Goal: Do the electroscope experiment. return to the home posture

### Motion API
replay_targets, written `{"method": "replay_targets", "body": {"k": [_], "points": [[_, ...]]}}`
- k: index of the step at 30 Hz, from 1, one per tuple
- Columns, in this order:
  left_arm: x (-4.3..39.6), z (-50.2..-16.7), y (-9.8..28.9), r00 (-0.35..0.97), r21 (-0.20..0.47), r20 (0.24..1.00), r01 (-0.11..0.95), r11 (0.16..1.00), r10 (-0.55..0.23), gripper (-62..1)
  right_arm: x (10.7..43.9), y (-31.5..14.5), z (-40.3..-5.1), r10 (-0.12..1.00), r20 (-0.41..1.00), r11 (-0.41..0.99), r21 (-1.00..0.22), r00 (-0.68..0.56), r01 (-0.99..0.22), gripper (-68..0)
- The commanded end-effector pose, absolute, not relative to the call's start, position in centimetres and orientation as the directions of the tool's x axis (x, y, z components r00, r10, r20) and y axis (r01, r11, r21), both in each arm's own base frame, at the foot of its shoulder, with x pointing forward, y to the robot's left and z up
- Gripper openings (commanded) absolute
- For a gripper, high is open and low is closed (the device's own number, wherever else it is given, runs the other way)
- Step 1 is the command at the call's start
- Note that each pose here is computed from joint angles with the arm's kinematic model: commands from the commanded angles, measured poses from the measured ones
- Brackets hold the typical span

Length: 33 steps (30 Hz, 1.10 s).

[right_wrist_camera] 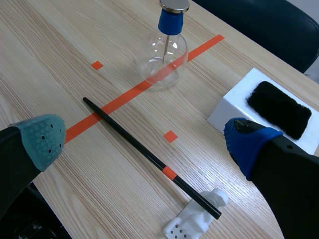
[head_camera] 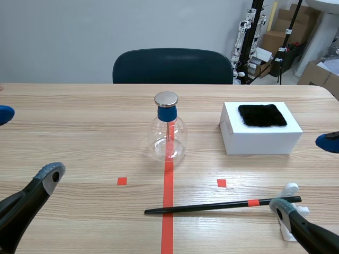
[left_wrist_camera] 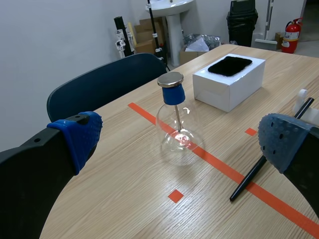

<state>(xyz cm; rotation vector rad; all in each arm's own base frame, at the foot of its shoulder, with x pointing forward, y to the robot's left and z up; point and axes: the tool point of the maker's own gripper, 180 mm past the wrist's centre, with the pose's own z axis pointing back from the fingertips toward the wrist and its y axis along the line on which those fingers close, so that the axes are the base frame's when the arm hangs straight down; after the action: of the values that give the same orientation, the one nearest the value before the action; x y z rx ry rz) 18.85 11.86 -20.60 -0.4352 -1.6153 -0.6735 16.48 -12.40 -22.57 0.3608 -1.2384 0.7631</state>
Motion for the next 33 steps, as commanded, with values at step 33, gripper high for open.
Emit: {"method": "replay_targets", "body": {"k": [33], "points": [[18.75,-20.68,11.85,-0.146,0.163,0.985,0.628,0.761,-0.090,1.4,16.80,-12.07,-21.50,0.310,0.946,0.701,-0.163,0.090,-0.695,-0.4]]}}
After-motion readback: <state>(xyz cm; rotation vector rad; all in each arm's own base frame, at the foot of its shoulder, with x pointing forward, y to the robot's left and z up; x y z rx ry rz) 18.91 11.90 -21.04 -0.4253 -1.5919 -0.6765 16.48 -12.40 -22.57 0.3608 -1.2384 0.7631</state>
